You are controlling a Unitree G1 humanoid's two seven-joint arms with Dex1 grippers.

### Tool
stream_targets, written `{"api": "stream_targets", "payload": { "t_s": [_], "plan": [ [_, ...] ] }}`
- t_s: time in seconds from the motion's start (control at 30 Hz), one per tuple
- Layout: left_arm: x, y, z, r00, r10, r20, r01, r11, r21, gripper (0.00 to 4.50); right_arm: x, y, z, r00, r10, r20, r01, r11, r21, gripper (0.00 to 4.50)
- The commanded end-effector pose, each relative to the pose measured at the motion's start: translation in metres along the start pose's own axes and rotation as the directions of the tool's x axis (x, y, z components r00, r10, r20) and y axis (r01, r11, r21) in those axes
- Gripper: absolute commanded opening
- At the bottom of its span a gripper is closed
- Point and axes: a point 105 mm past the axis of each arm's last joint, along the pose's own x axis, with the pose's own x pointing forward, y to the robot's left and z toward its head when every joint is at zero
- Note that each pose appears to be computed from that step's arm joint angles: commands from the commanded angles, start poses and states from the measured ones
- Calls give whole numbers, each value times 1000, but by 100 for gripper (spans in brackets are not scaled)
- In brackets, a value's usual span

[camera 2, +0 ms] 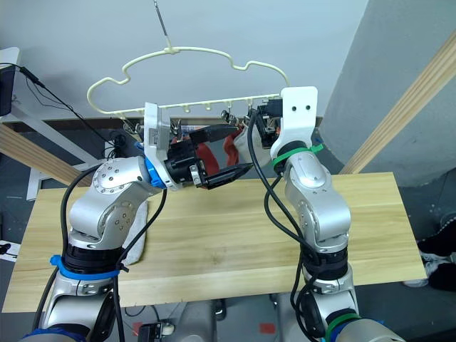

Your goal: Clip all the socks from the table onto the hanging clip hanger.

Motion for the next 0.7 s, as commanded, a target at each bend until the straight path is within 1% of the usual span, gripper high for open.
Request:
{"api": "stream_targets", "payload": {
  "t_s": [0.03, 0.3, 0.7],
  "plan": [
    [3, -5, 10, 1000, -20, 24, 19, 999, 36, 446, -11, 4, 15, 998, 20, 65, -18, 999, -30, 282],
    [5, -5, 9, 1000, -24, 20, 24, 999, 34, 446, -18, 3, 5, 999, 22, 28, -20, 999, -48, 282],
    [6, -7, 10, 999, -31, 24, 31, 999, 33, 446, -21, -13, 5, 999, -30, 33, 34, 992, -121, 282]
  ]
}}
